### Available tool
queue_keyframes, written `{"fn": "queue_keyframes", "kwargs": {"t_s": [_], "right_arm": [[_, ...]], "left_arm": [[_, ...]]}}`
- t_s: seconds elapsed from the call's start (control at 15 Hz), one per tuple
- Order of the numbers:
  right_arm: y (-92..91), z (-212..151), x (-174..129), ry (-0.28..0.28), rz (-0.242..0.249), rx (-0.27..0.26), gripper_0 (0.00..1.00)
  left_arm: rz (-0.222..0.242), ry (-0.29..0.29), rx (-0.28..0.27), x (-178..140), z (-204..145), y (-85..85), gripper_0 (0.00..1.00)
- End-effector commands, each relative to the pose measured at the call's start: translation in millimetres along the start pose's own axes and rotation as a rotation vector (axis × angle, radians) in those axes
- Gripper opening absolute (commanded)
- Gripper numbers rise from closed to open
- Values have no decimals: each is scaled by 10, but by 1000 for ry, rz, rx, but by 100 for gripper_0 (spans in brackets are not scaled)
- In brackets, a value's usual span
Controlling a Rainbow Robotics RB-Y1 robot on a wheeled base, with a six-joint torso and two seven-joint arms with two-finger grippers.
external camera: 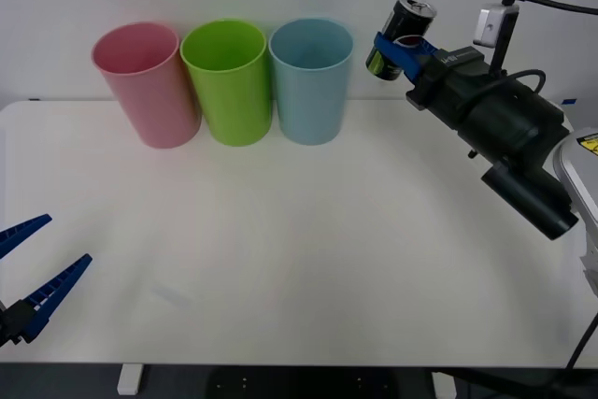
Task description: Grasp the object on the table and drop it into the matching bin: aluminum can to the light blue bin, PET bottle to the pink bin.
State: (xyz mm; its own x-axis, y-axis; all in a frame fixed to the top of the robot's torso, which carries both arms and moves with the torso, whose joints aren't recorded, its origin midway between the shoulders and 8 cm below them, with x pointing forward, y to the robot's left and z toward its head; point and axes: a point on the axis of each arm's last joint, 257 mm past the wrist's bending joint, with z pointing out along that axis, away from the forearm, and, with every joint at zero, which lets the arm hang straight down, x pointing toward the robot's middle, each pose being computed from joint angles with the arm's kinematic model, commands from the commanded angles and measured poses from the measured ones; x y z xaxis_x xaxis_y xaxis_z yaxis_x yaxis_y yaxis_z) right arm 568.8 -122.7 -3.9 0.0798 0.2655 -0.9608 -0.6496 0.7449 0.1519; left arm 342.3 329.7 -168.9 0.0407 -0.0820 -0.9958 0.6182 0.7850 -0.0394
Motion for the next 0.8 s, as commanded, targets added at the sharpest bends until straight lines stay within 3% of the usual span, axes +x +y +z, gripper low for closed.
{"fn": "queue_keyframes", "kwargs": {"t_s": [0.07, 0.8], "right_arm": [[-101, 377, -47, -8, 14, 16, 0], [-258, 1423, 82, 6, 54, 145, 0]], "left_arm": [[0, 0, 0, 0, 0, 0, 100], [0, 0, 0, 0, 0, 0, 100]]}}
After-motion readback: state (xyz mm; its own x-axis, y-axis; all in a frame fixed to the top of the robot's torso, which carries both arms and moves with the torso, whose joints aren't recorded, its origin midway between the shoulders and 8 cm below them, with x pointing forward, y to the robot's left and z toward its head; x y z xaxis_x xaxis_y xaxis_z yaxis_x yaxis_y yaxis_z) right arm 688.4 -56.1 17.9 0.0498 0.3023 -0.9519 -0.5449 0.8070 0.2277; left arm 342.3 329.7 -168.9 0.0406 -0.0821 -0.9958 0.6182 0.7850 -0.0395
